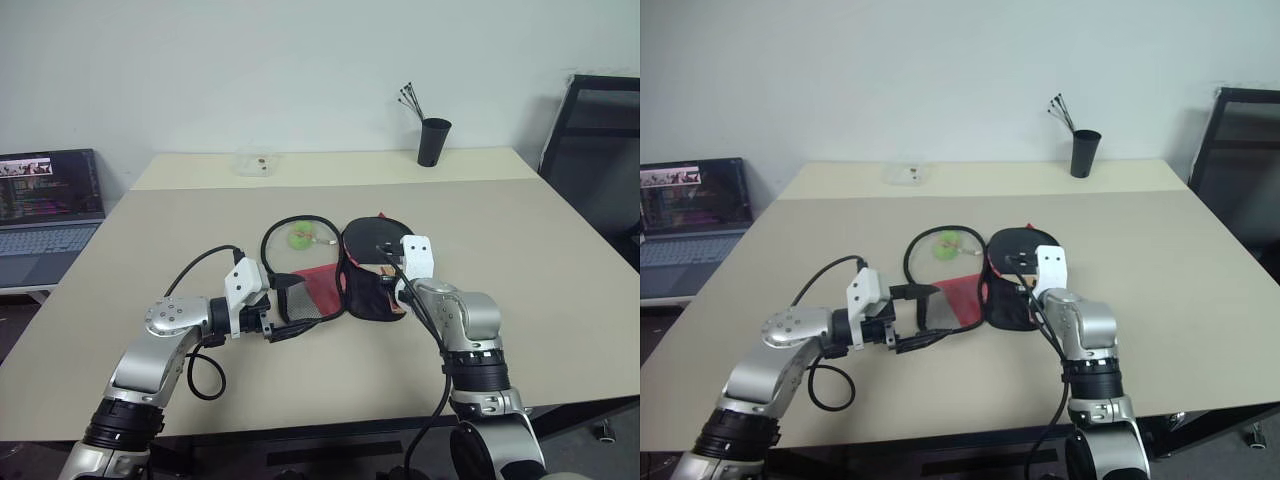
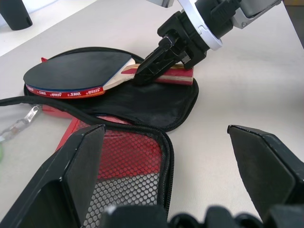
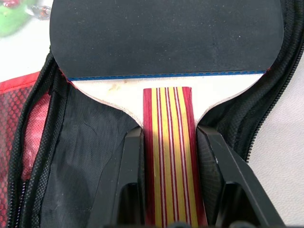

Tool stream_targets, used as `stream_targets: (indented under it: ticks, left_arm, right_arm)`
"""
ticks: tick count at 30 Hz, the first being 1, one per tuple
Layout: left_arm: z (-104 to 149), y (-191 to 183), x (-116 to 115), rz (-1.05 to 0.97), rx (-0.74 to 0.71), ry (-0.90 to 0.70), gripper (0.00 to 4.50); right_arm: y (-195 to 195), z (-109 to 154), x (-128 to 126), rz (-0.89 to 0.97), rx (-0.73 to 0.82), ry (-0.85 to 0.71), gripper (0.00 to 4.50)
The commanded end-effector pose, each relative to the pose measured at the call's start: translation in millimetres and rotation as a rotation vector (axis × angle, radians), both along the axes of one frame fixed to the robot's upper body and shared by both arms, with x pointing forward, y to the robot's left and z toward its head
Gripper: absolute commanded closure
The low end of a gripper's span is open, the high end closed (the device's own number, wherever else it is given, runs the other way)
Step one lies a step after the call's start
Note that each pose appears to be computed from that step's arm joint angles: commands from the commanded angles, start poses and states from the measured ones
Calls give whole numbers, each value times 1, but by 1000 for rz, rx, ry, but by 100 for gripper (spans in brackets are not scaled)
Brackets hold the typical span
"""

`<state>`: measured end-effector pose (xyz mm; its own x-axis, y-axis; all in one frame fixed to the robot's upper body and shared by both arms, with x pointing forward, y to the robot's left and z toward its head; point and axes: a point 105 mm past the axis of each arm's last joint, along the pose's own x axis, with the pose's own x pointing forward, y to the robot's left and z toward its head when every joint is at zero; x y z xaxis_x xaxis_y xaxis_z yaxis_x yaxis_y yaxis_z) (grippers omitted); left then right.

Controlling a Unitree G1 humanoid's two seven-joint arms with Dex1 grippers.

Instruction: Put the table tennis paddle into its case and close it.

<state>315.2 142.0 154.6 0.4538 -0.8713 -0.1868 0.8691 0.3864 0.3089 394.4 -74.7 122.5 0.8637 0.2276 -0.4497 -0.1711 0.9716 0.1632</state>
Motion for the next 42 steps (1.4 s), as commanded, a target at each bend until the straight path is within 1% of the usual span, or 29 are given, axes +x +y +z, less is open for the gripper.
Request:
stream_targets:
  ticks: [1, 2, 6, 8, 9, 14, 17, 19, 21, 26, 33, 37, 42]
  left_arm:
    - [13, -1, -2, -7, -2, -53, 0]
    - [13, -1, -2, -8, -2, -53, 0]
    - [13, -1, -2, -6, -2, -55, 0]
    - [13, -1, -2, -4, -1, -56, 0]
    - [12, -1, -2, -3, -1, -56, 0]
    - [12, 1, -2, 5, -1, -54, 0]
    - [11, 3, -1, 9, 1, -52, 0]
    - [10, 3, -1, 10, 2, -49, 0]
    - [10, 3, -1, 7, 3, -47, 0]
    - [9, 4, 1, 4, 8, -43, 0]
    - [9, 5, 2, 2, 15, -43, 0]
    - [9, 6, 2, 3, 20, -43, 0]
    - [10, 7, 2, 7, 23, -45, 0]
  right_arm:
    - [10, 21, 4, 24, 22, -73, 266]
    - [11, 22, 3, 24, 24, -76, 242]
    - [11, 26, 3, 31, 18, -96, 100]
    - [11, 35, 0, 47, 29, -124, 27]
    - [11, 40, -2, 61, 38, -142, 3]
    - [-5, 74, -16, 147, 55, -288, 3]
    - [-19, 81, -31, 261, 55, -323, 3]
    - [-25, 78, -44, 360, 30, -323, 3]
    - [-33, 69, -54, 440, -20, -303, 3]
    - [-49, 50, -66, 526, -37, -222, 3]
    - [-54, 16, -69, 597, -168, -160, 3]
    - [-45, 8, -72, 641, -154, -147, 3]
    - [-36, 3, -67, 642, -142, -145, 3]
